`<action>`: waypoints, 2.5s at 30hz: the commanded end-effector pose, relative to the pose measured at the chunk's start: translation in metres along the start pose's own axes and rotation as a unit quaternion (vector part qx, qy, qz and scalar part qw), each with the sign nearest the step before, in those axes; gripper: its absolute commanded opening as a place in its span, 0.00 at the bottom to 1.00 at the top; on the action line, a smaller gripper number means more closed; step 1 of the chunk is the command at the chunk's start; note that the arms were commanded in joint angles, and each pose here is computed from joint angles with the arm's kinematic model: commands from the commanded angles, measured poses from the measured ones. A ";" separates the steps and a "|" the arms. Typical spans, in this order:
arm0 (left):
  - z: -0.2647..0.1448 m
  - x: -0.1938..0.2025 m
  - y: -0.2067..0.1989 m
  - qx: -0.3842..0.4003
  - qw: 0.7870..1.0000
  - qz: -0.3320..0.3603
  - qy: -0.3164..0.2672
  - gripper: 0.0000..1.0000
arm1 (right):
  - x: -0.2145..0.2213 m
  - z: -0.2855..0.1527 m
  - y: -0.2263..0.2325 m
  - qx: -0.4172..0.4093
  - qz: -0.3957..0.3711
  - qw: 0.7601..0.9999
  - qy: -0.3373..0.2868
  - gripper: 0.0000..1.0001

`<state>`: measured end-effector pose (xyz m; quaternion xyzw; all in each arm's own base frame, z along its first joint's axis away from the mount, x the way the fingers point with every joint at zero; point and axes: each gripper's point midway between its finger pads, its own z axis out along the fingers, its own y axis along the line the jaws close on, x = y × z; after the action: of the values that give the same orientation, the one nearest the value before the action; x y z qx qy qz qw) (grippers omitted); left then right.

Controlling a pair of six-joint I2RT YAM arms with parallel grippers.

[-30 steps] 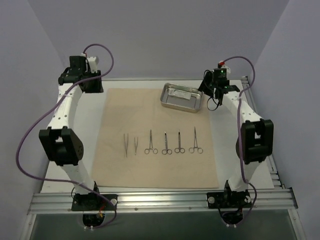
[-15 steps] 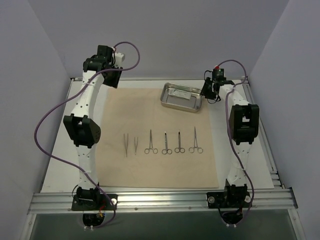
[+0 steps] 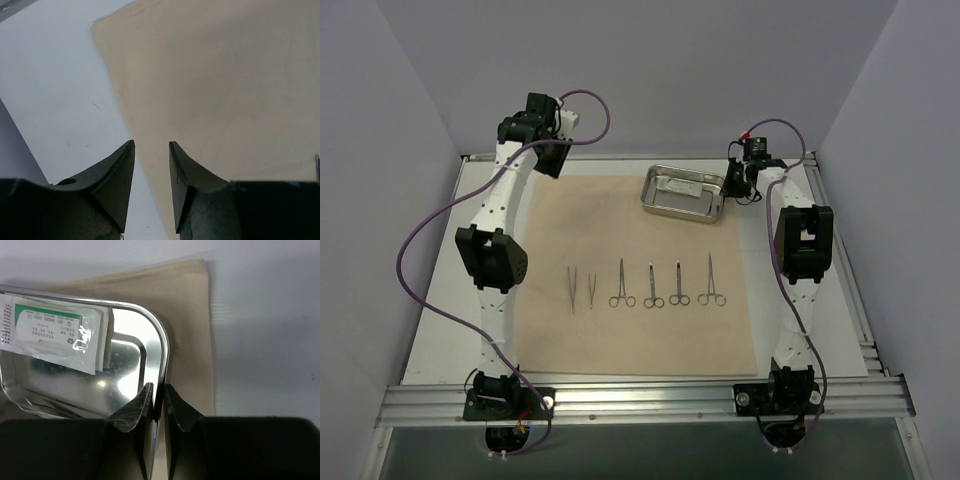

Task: Open and lay out the surgical kit
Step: Adjust the container in the surgical kit, then pick up the medical item from the container.

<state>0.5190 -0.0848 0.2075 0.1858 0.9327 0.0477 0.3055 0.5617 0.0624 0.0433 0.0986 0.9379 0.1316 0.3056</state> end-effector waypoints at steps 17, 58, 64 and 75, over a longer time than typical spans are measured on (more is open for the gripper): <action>0.011 -0.023 -0.022 0.045 0.998 -0.009 -0.040 0.43 | -0.024 0.006 -0.007 -0.012 -0.024 0.999 -0.023 0.15; 0.012 -0.021 -0.018 0.044 0.998 -0.029 -0.038 0.43 | 0.018 0.055 0.128 0.044 -0.526 0.849 -0.027 0.45; 0.011 -0.020 -0.019 0.055 0.997 -0.031 -0.038 0.43 | 0.012 0.059 0.131 0.055 -0.536 0.841 -0.049 0.45; 0.011 -0.015 -0.020 0.056 0.997 -0.034 -0.030 0.43 | 0.008 0.044 0.137 0.041 -0.561 0.825 -0.054 0.07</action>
<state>0.5278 -0.1084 0.1862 0.1794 0.9366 -0.0105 0.3009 0.5965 0.2058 0.0250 -0.4191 0.8265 -0.0955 0.3635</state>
